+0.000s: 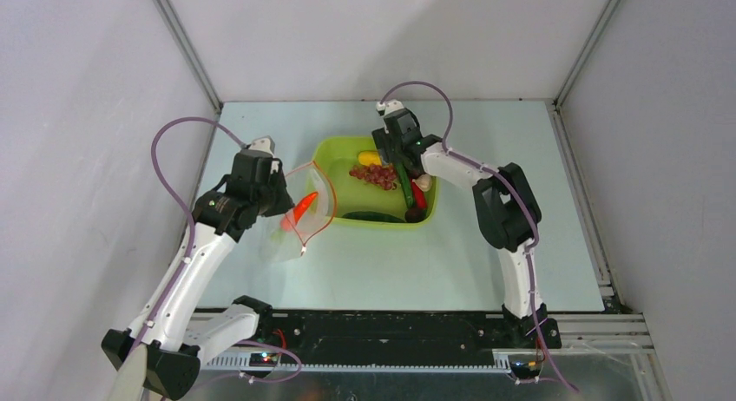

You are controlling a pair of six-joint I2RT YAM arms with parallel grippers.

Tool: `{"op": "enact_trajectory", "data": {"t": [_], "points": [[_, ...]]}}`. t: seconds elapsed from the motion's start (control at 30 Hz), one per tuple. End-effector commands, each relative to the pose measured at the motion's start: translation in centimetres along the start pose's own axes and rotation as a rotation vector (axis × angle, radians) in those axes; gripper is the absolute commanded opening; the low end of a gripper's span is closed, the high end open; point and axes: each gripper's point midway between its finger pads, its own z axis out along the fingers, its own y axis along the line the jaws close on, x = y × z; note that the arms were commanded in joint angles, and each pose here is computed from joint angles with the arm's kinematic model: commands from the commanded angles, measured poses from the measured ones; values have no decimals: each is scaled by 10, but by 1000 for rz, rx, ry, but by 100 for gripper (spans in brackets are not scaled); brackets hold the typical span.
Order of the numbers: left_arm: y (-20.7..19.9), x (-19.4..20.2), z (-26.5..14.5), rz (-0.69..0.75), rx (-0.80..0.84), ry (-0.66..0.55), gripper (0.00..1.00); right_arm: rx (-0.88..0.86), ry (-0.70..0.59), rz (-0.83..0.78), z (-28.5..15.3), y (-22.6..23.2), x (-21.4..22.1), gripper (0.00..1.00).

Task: Place the food in the zip-top bag and seal the zipper

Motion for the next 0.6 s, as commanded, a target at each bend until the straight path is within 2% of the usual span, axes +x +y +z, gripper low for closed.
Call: {"op": "enact_trajectory", "data": {"t": [0.0, 0.27, 0.33, 0.43, 0.57], "points": [[-4, -8, 0, 5, 24, -31, 0, -26, -54, -14, 13, 2, -23, 67], [-4, -6, 2, 3, 24, -25, 0, -16, -33, -14, 30, 0, -17, 57], [-5, -7, 2, 4, 27, -25, 0, -13, -33, -12, 31, 0, -16, 49], [-5, -6, 2, 2, 32, -23, 0, -14, -36, -6, 29, 2, -17, 25], [-6, -7, 1, 3, 37, -26, 0, 0, -66, -15, 16, 2, -28, 8]]}}
